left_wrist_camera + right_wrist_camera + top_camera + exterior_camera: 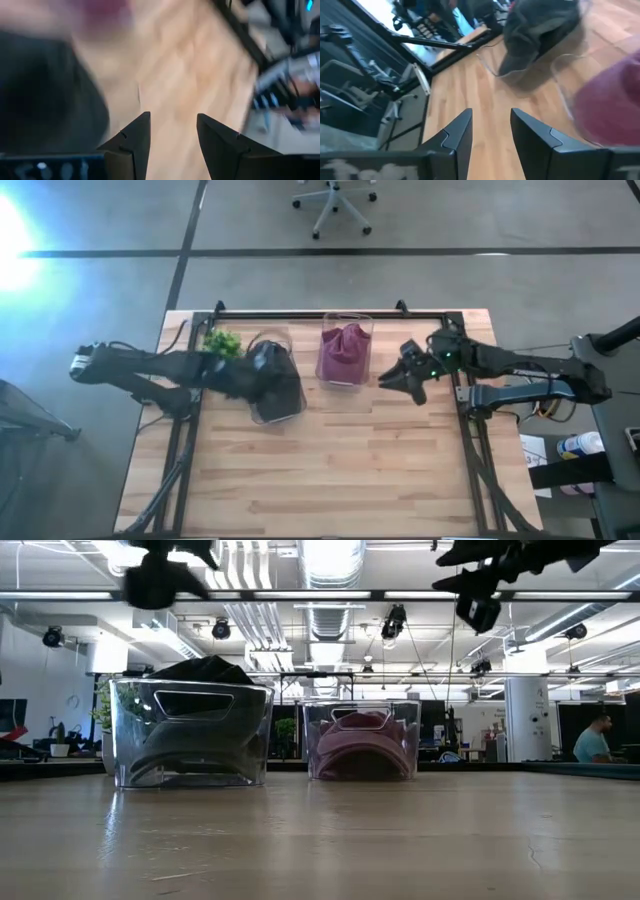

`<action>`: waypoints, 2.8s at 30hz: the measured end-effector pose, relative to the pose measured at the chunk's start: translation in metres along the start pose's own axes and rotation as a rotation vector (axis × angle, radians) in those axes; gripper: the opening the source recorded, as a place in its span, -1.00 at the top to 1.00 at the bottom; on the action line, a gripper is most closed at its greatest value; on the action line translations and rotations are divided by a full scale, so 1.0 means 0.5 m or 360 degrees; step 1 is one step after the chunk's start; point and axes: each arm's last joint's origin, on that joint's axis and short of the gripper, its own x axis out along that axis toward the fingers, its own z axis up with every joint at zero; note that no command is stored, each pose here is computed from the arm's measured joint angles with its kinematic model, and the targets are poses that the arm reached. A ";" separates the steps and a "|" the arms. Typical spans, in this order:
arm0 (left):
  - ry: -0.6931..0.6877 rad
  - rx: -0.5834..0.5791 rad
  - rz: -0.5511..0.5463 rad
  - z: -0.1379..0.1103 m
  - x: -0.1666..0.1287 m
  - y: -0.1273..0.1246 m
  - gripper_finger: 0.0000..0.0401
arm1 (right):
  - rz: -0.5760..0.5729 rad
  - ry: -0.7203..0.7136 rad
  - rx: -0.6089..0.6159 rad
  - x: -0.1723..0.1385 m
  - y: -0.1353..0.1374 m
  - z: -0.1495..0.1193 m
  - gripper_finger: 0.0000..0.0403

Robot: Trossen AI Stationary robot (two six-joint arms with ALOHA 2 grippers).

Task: Pick & Place hat
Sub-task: Move the left transparent bin to the top

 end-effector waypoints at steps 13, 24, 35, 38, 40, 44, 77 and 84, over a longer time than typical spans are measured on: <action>0.0439 -0.0885 0.0280 -0.213 -0.024 0.091 0.23 | 0.0047 0.0125 0.0154 0.096 -0.027 -0.015 0.32; -0.0354 -0.1121 0.0759 -0.268 0.043 0.230 0.23 | -0.0055 0.0160 0.0164 0.123 -0.039 -0.027 0.37; -0.0858 -0.1139 0.0560 -0.215 0.090 0.248 0.23 | -0.0058 0.0151 0.0162 0.122 -0.038 -0.026 0.35; -0.0915 -0.1093 0.0585 -0.192 0.107 0.258 0.23 | -0.0057 0.0151 0.0160 0.122 -0.038 -0.026 0.37; -0.0923 -0.1080 0.0641 -0.181 0.109 0.265 0.23 | -0.0057 0.0151 0.0160 0.122 -0.038 -0.026 0.37; -0.0953 -0.1024 0.0698 -0.163 0.094 0.258 0.23 | -0.0058 0.0153 0.0164 0.121 -0.038 -0.026 0.34; -0.0339 -0.0861 0.0631 -0.255 0.164 0.080 0.23 | -0.0062 0.0171 0.0097 0.120 -0.038 -0.028 0.37; -0.0539 -0.0852 0.0784 -0.200 0.186 0.118 0.23 | -0.0061 0.0171 0.0073 0.120 -0.038 -0.028 0.34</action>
